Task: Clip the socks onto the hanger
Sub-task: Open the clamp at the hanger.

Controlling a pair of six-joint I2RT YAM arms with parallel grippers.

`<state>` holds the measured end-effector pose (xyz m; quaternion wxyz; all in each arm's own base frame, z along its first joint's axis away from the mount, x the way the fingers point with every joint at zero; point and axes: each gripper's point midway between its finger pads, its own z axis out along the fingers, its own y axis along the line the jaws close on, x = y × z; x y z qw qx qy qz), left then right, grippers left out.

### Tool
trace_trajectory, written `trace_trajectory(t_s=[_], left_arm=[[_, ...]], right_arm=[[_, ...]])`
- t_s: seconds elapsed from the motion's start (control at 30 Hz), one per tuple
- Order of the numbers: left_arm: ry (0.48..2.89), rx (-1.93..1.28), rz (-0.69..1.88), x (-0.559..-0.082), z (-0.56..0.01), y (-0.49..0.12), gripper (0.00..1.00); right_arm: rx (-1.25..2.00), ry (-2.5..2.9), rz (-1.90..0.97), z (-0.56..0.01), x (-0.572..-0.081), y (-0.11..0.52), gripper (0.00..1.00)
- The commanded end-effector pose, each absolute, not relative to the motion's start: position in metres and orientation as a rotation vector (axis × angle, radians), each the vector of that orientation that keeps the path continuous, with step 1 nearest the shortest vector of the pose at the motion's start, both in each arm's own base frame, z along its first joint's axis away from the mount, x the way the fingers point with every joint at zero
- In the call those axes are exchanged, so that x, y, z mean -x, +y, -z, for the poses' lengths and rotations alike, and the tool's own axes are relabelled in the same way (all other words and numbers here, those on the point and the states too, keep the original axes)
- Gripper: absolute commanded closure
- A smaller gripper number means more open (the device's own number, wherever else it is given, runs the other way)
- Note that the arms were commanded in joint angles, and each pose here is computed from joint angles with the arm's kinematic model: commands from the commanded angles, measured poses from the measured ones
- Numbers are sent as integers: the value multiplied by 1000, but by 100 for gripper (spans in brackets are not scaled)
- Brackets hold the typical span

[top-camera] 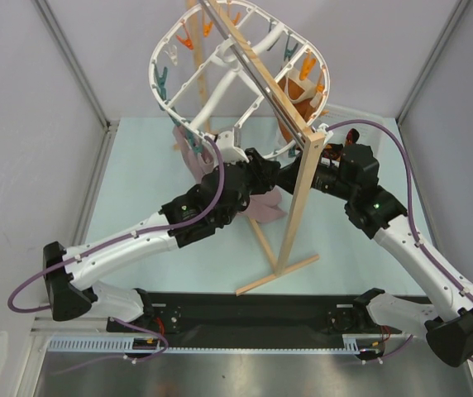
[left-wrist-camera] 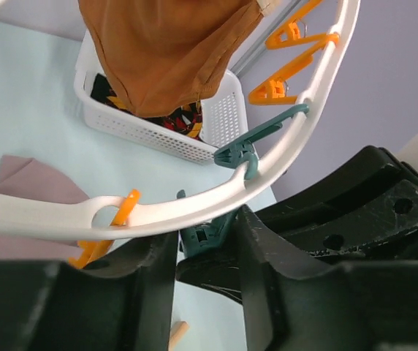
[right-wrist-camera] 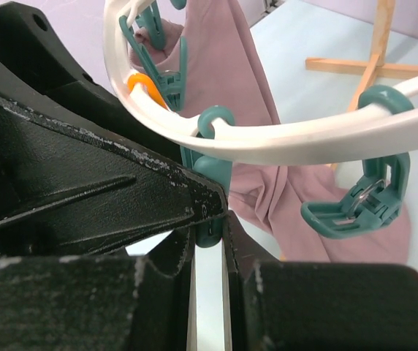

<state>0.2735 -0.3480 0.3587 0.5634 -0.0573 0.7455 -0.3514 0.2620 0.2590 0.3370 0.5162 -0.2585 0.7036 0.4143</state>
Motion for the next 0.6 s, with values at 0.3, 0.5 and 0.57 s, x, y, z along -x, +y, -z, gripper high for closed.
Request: trace_trajectory(t_s=[0.3,0.5,0.57], left_arm=[[1613,125,898,-272,-397,-345,100],[1623,125,872,-273,-393,-343,100],[1625,121,866,-273,-392,-341,100]], right_arm=[[639,1707,-1002,-349,-250,257,46],[514,1744,-824,-360,-249,210,19],[419,1774,-729,-361,-255,179,18]])
